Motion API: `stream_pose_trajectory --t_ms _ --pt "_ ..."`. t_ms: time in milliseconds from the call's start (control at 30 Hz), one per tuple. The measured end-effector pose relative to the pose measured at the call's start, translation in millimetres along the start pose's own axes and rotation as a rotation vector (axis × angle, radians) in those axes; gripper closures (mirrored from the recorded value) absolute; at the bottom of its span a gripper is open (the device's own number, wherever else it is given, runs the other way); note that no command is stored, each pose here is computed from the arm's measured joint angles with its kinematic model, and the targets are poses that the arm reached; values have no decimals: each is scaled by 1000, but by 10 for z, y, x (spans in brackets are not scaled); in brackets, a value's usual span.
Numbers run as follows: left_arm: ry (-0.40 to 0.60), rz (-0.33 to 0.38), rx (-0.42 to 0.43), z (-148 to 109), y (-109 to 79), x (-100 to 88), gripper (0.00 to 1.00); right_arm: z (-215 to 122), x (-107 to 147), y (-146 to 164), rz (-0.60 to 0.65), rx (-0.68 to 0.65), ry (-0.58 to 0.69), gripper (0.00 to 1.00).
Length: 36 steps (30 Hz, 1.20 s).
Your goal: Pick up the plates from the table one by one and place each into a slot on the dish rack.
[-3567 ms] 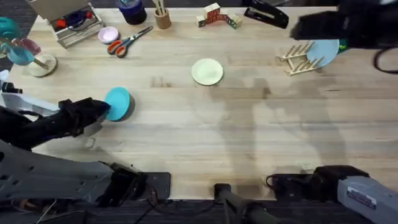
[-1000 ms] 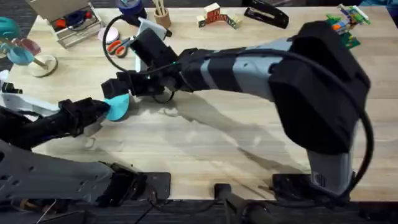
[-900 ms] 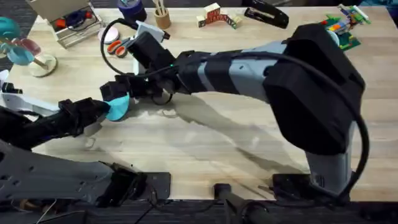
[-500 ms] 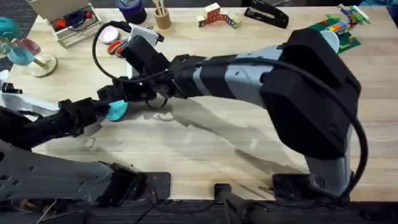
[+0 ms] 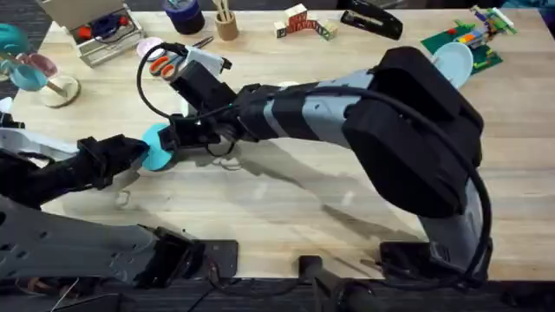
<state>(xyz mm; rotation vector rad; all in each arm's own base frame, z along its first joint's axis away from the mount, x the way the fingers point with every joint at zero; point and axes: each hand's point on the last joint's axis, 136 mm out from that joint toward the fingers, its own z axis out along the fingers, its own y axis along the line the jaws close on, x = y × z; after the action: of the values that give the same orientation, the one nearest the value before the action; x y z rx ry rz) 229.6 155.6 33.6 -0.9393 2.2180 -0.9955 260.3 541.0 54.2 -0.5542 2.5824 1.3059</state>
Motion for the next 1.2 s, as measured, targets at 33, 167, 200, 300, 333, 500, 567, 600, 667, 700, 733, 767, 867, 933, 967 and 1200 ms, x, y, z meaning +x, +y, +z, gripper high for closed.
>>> stream_pose_trajectory --t_ms 33,167,200,300,333,500,567,600,667,700,733,767,867,933,967,1200 --pt "0 0 0 -1 0 -1 962 -1 -4 11 -1 -3 -1 969" --pt "1 -2 0 -1 -1 2 962 -7 -13 22 -7 -2 0 973" --pt "2 -4 1 -1 -3 5 962 -8 -2 14 -8 1 5 972" --pt "9 -15 8 -1 -18 27 962 -43 16 -25 -8 18 24 972" --pt "15 -23 10 -2 -26 46 962 -71 15 -43 -8 27 29 972" --pt "30 -25 -6 -39 -69 79 962 -364 -139 -142 -39 101 12 971" --pt "11 14 -18 -98 -149 14 962 -533 -267 -206 -57 141 -16 971" --pt "0 43 -24 -129 -209 -28 962 -626 -335 -241 -63 159 -30 971" --pt "-18 115 -34 -173 -361 -103 962 -826 -455 -313 -74 196 -51 971" --pt "-23 162 -37 -180 -465 -131 962 -932 -501 -352 -76 219 -59 971" --pt "-23 200 -37 -175 -558 -140 962 -1047 -552 -391 -79 242 -69 971" --pt "-20 243 -36 -161 -663 -139 962 -1163 -603 -427 -84 265 -80 971" --pt "14 357 -42 -80 -941 -57 962 -1519 -725 -493 -112 330 -110 971" --pt "45 420 -51 -23 -1109 36 962 -1744 -776 -501 -134 367 -126 970" --pt "60 448 -55 -1 -1187 82 962 -1861 -794 -496 -145 385 -133 971" --pt "138 696 -90 31 -1907 371 962 -2724 -847 -386 -232 506 -197 971"
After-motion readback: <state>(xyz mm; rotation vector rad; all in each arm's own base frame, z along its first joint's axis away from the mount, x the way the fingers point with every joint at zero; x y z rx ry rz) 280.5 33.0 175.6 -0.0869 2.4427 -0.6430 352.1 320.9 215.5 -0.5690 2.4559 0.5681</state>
